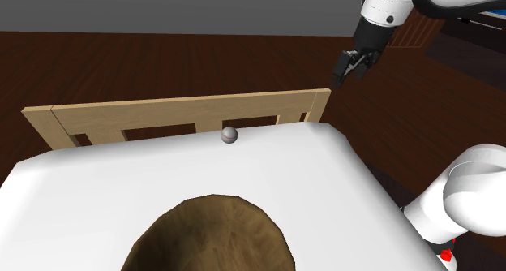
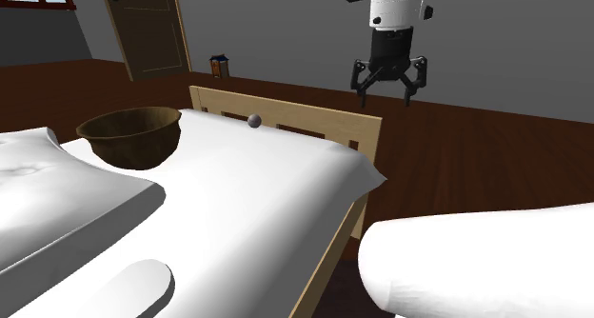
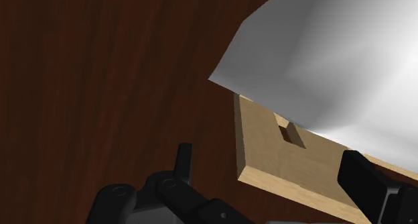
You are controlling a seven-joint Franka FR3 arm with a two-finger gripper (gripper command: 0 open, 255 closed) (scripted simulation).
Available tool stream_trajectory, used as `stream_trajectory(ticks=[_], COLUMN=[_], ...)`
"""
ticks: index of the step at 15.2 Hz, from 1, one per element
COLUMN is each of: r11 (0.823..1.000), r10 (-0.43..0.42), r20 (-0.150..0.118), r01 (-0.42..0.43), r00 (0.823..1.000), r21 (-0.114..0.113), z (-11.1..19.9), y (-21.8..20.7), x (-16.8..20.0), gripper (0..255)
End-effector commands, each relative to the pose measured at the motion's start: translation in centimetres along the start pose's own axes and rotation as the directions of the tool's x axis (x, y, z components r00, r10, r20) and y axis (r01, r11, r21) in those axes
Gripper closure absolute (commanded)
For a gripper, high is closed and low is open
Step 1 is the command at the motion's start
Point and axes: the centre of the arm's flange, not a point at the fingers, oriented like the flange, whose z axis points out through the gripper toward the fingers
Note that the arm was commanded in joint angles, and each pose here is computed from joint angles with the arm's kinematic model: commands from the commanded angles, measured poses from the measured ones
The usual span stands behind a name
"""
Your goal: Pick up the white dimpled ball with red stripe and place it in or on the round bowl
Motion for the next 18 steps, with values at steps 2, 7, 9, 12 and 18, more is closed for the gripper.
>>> stream_trajectory(ticks=[2, 7, 9, 12, 18], r11=[1.0, 1.0, 1.0, 0.999, 0.998], r10=[-0.007, -0.02, -0.025, -0.033, -0.048], r20=[0.002, 0.005, 0.006, 0.008, 0.012], r01=[0.007, 0.02, 0.025, 0.033, 0.049], r00=[1.0, 1.0, 1.0, 0.999, 0.999], r21=[-0.004, -0.011, -0.014, -0.018, -0.027], z=[0.3, 0.6, 0.7, 0.9, 1.3], y=[-4.6, -11.2, -13.9, -17.8, -25.8], x=[0.6, 1.7, 2.1, 2.7, 3.8], gripper=[0, 0, 0, 0, 0])
